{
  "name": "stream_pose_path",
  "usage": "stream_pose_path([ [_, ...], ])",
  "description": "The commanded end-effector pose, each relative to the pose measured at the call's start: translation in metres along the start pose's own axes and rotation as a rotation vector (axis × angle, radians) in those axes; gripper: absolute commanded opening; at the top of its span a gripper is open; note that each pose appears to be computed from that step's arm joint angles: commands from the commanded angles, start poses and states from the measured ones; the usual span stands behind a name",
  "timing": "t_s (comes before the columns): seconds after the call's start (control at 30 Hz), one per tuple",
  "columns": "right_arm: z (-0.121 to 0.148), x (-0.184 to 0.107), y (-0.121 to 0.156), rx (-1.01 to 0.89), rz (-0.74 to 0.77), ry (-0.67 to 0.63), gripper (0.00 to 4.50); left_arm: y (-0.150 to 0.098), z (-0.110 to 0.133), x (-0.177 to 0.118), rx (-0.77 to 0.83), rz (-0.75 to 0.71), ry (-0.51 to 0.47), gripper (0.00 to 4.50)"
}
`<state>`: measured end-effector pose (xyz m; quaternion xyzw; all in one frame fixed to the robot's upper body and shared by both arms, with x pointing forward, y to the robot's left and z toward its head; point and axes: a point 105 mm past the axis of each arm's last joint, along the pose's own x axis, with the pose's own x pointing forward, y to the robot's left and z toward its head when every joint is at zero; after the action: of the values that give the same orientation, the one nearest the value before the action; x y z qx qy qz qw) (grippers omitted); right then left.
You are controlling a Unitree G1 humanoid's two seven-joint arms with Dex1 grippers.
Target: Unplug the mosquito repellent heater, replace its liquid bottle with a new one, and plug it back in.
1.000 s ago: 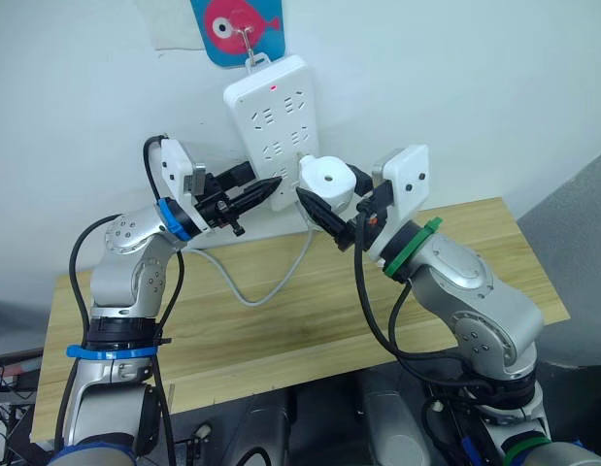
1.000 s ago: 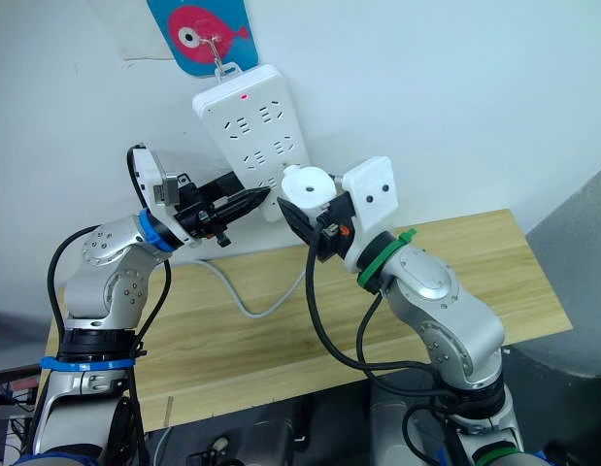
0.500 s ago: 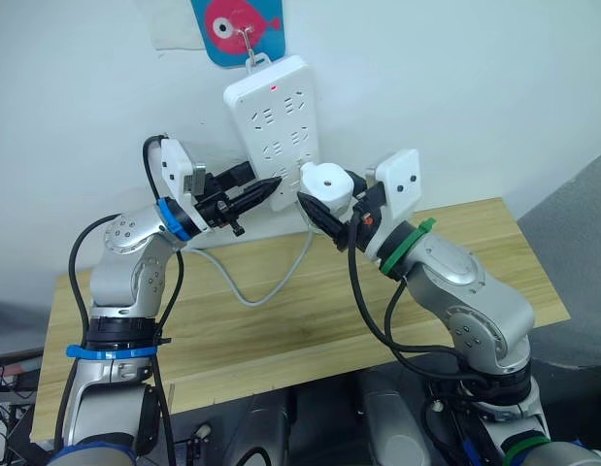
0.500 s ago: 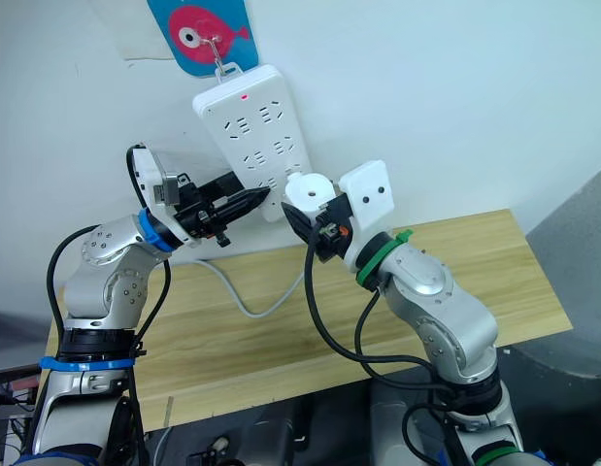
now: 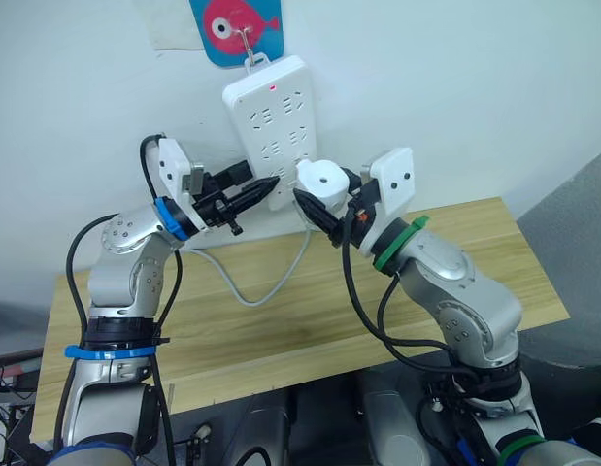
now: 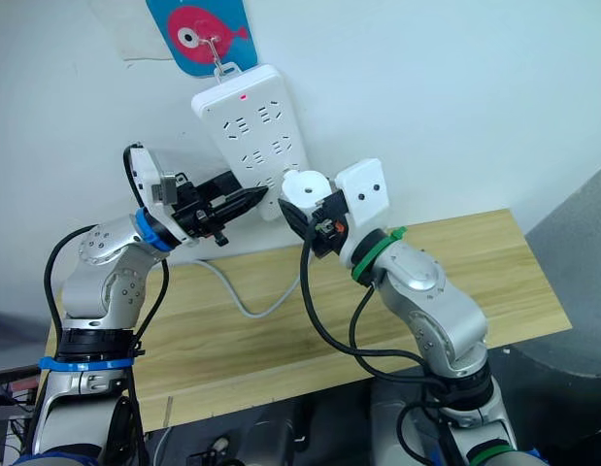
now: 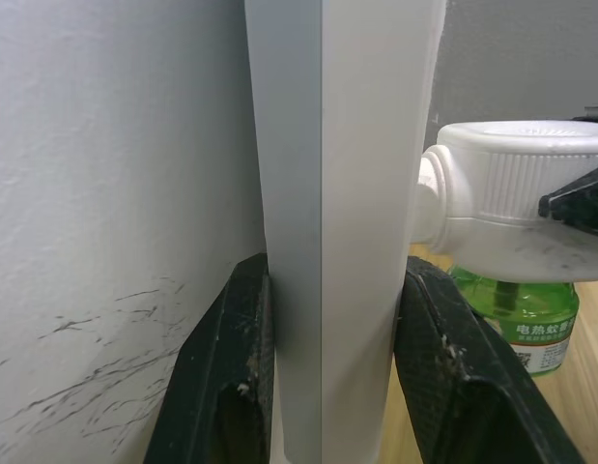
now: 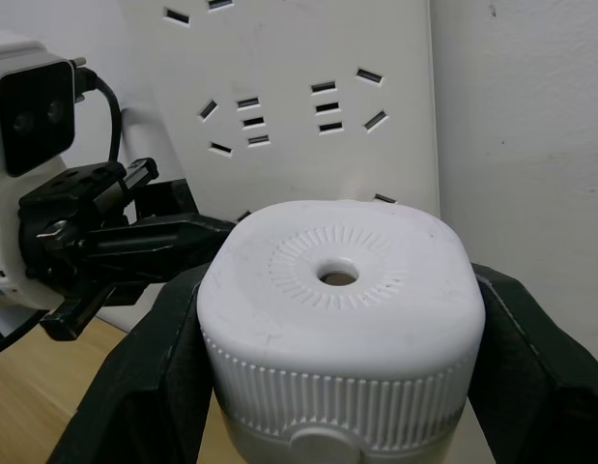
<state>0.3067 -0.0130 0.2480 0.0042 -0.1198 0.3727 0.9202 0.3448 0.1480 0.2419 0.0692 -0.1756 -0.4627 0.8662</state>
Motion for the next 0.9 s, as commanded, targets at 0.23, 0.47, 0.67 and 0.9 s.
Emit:
stream_pose_path([
  [0.23, 0.008, 0.001, 0.002, -0.026, 0.002, -0.072, 3.07, -0.017, 0.008, 0.004, -0.035, -0.092, -0.016, 1.31],
  [0.47, 0.004, 0.010, -0.003, 0.001, -0.009, -0.037, 3.07, -0.023, 0.007, 0.005, -0.032, -0.127, -0.004, 1.31],
  [0.67, 0.006, 0.013, -0.006, 0.021, -0.019, -0.025, 3.07, -0.023, 0.008, 0.005, -0.035, -0.125, -0.007, 1.31],
  [0.9, 0.009, 0.020, -0.009, 0.007, -0.040, -0.038, 3.07, -0.025, 0.009, 0.006, -0.036, -0.127, -0.015, 1.31],
])
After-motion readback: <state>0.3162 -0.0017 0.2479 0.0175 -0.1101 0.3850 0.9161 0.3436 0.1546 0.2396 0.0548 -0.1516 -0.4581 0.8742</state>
